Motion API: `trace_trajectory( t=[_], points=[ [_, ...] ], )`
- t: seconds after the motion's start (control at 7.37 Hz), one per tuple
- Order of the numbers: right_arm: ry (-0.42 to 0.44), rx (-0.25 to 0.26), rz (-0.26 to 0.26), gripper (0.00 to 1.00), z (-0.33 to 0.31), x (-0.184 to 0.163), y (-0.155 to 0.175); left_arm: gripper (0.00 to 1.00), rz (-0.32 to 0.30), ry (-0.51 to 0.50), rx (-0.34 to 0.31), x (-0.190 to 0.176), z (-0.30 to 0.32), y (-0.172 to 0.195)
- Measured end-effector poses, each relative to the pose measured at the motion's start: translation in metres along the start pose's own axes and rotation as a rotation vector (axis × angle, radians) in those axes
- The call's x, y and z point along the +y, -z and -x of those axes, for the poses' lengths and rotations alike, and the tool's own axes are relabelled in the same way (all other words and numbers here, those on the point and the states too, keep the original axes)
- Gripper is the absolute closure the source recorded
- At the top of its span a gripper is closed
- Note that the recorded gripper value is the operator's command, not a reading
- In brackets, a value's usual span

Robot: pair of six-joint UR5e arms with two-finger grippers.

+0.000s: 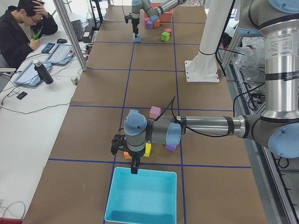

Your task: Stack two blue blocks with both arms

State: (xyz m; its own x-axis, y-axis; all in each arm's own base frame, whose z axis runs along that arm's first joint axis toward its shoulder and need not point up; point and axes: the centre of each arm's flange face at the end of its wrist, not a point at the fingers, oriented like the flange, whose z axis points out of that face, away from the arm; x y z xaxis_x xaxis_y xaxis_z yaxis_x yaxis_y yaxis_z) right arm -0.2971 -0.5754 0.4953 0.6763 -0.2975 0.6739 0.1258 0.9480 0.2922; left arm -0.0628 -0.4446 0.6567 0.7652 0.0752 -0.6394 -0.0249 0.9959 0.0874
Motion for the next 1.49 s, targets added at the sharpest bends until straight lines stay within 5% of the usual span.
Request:
trace_trajectory(
  t=[0.14,0.27,0.54,0.68,1.09,1.49],
  points=[
    [0.000,0.012,0.011,0.00,-0.005,0.003,-0.008,0.02,0.001,0.001,0.000,0.000,0.000,0.000],
    [0.000,0.023,0.021,0.10,-0.004,0.006,-0.017,0.02,0.002,0.002,0.000,0.001,0.001,-0.001],
    [0.011,0.035,0.030,0.92,0.004,0.009,-0.028,0.02,0.004,0.003,0.000,0.001,0.001,-0.002],
    [0.017,0.034,0.028,1.00,0.009,0.008,-0.028,0.02,0.004,0.004,0.000,0.001,0.002,-0.002],
    [0.022,0.006,-0.011,1.00,0.036,-0.010,-0.001,0.02,0.004,0.004,0.000,0.001,0.002,-0.002],
    [-0.186,-0.046,-0.016,1.00,0.162,-0.056,0.036,0.02,0.005,0.004,0.000,0.001,0.002,-0.002]
  ],
)
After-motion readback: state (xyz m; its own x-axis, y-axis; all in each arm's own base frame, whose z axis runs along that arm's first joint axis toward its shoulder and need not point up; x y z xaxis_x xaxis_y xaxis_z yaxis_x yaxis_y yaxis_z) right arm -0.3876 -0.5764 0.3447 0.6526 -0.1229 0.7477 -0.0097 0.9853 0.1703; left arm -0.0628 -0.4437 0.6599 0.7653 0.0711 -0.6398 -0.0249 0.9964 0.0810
